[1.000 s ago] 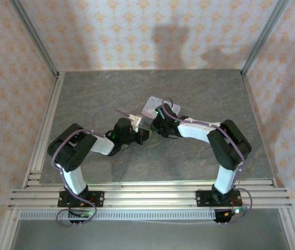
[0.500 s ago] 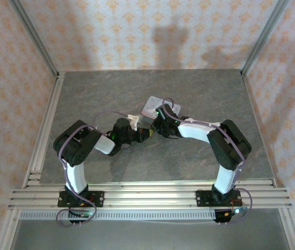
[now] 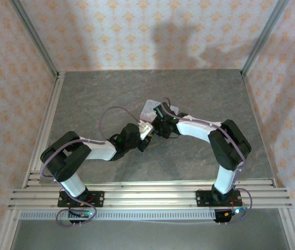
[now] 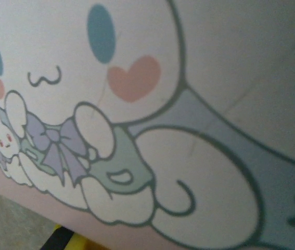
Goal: Unlock the padlock with the key
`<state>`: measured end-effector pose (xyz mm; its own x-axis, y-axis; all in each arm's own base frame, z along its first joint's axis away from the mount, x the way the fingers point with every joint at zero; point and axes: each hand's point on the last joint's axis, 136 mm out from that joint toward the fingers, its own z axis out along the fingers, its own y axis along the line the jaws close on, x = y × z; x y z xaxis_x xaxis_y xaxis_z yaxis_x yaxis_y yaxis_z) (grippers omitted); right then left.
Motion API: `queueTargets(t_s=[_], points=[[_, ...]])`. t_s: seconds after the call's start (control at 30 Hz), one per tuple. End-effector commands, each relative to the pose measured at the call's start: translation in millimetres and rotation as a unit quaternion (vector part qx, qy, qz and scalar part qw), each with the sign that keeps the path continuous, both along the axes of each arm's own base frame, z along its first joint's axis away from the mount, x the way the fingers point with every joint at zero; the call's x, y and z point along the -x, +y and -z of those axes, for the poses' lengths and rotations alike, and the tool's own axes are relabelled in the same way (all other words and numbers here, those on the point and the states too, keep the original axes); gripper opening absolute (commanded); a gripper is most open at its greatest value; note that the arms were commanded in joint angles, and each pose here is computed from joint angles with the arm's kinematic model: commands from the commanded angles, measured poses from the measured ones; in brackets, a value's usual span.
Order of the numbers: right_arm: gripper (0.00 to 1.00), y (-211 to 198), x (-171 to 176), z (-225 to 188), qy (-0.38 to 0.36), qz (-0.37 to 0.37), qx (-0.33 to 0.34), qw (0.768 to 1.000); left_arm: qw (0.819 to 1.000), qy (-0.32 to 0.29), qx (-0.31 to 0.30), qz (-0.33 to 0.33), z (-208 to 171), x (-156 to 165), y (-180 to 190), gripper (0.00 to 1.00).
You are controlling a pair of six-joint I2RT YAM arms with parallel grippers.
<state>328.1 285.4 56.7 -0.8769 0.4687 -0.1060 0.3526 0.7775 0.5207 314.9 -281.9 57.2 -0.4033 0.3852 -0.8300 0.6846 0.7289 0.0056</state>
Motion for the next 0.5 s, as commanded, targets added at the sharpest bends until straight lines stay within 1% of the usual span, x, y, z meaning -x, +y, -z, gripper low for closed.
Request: queueTargets(t_s=[0.0,0.07,0.17,0.3,0.33,0.37,0.47], points=[[0.00,15,1,-17,0.001,-0.030,-0.012,0.999,0.990,-0.061,-0.125,0.007,11,-1,12,0.00],[0.00,14,0,-17,0.004,-0.034,-0.010,0.999,0.984,-0.077,-0.162,0.009,17,4,14,0.00],[0.00,14,0,-17,0.011,-0.041,-0.009,0.999,0.969,-0.114,-0.220,0.013,22,10,13,0.00],[0.00,13,0,-19,0.015,-0.053,-0.002,0.998,0.954,-0.138,-0.266,0.017,27,14,10,0.00],[0.00,12,0,-19,0.016,-0.055,0.002,0.998,0.955,-0.133,-0.265,0.016,28,15,9,0.00],[0.00,11,0,-20,0.014,-0.056,0.003,0.998,0.960,-0.124,-0.252,0.013,28,15,8,0.00],[0.00,10,0,-23,0.008,-0.057,0.003,0.998,0.979,-0.084,-0.186,-0.001,25,16,7,0.00]])
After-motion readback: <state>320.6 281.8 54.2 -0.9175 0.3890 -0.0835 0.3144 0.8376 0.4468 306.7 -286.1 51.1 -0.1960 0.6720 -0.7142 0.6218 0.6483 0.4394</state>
